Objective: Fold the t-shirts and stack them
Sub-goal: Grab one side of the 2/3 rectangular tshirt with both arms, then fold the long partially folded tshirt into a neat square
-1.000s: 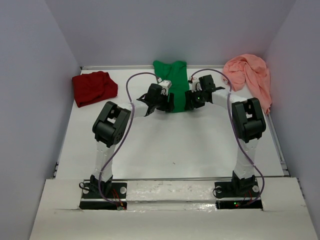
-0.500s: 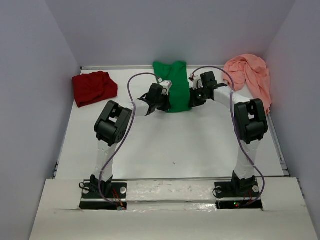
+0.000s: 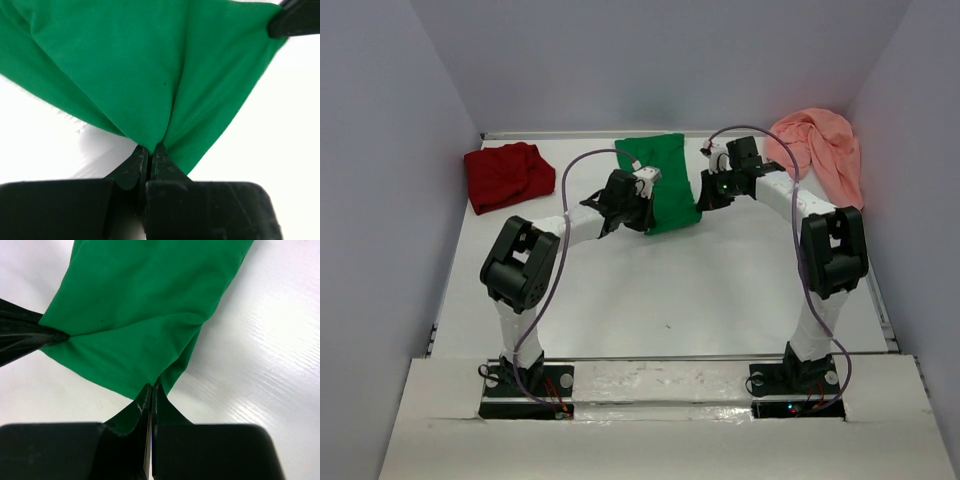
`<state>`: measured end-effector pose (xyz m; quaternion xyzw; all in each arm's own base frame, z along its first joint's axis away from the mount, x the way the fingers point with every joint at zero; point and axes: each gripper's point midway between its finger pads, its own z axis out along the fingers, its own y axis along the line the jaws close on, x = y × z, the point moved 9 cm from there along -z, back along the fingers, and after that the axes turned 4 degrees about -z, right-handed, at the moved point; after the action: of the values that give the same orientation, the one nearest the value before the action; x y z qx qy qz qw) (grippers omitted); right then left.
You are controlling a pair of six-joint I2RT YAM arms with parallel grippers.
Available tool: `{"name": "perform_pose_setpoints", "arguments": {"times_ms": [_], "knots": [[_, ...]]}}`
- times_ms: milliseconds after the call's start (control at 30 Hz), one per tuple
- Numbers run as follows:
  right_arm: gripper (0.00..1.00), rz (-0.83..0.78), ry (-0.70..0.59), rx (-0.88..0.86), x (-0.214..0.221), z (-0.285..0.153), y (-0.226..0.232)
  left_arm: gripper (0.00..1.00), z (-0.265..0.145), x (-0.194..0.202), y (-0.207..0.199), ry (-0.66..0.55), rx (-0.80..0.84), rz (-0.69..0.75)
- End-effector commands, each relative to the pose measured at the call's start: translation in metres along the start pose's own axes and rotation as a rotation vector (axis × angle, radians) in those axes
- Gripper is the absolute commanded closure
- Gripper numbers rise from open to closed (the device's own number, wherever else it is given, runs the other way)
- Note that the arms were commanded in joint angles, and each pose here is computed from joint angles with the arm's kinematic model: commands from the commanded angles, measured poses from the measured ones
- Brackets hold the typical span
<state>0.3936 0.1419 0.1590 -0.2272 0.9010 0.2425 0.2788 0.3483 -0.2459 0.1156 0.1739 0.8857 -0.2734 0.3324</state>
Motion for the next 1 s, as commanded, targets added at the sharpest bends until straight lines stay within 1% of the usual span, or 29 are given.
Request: {"name": "perform_pose_setpoints", "arguments": {"times_ms": [0, 200, 300, 367, 400, 433, 467, 500, 533, 600, 633, 733, 767, 800, 833, 867, 900, 933, 967], "knots": [[1.00, -0.049, -0.105, -0.001, -0.021, -0.039, 0.015, 1.00, -0.038, -0.014, -0.012, -0.036, 0.047, 0.070], [1.00, -0.073, -0.158, -0.052, -0.030, -0.065, 0.032, 1.00, -0.068, -0.031, -0.024, -0.088, 0.110, 0.106], [1.00, -0.103, -0.191, -0.043, -0.041, -0.072, 0.034, 1.00, -0.078, -0.046, -0.020, -0.138, 0.108, 0.101], [1.00, -0.102, -0.204, -0.035, -0.051, -0.070, 0.031, 1.00, -0.080, -0.057, -0.014, -0.162, 0.102, 0.083], [1.00, -0.095, -0.190, -0.040, -0.049, -0.064, 0.029, 1.00, -0.081, -0.061, -0.010, -0.170, 0.095, 0.078], [1.00, -0.101, -0.208, -0.044, -0.058, -0.065, 0.029, 1.00, -0.079, -0.064, -0.001, -0.176, 0.074, 0.053], [1.00, -0.097, -0.210, -0.048, -0.062, -0.061, 0.027, 1.00, -0.078, -0.067, 0.004, -0.184, 0.068, 0.045], [1.00, -0.080, -0.189, -0.055, -0.062, -0.048, 0.021, 1.00, -0.079, -0.074, 0.008, -0.203, 0.054, 0.028], [1.00, -0.091, -0.216, -0.053, -0.075, -0.048, 0.020, 1.00, -0.077, -0.081, 0.020, -0.220, 0.029, 0.008], [1.00, -0.085, -0.219, -0.044, -0.084, -0.037, 0.013, 1.00, -0.075, -0.089, 0.030, -0.242, -0.009, -0.003], [1.00, -0.079, -0.220, -0.026, -0.092, -0.025, 0.005, 1.00, -0.069, -0.091, 0.038, -0.250, -0.039, -0.012], [1.00, -0.075, -0.227, -0.004, -0.105, -0.008, -0.007, 1.00, -0.067, -0.109, 0.052, -0.296, -0.100, -0.001], [1.00, -0.076, -0.234, 0.004, -0.112, 0.003, -0.013, 1.00, -0.060, -0.111, 0.059, -0.287, -0.123, 0.007], [1.00, -0.077, -0.238, 0.005, -0.116, 0.006, -0.016, 1.00, -0.060, -0.123, 0.059, -0.316, -0.130, 0.013], [1.00, -0.080, -0.254, 0.010, -0.125, 0.014, -0.020, 1.00, -0.054, -0.124, 0.065, -0.307, -0.127, 0.015], [1.00, -0.064, -0.223, 0.009, -0.117, 0.025, -0.025, 1.00, -0.052, -0.128, 0.067, -0.311, -0.137, 0.017], [1.00, -0.080, -0.255, 0.014, -0.131, 0.021, -0.025, 1.00, -0.052, -0.139, 0.066, -0.333, -0.135, 0.026], [1.00, -0.071, -0.239, 0.021, -0.128, 0.035, -0.032, 1.00, -0.044, -0.139, 0.071, -0.326, -0.135, 0.027], [1.00, -0.078, -0.239, 0.018, -0.131, 0.040, -0.030, 1.00, -0.042, -0.143, 0.073, -0.333, -0.139, 0.032]]}}
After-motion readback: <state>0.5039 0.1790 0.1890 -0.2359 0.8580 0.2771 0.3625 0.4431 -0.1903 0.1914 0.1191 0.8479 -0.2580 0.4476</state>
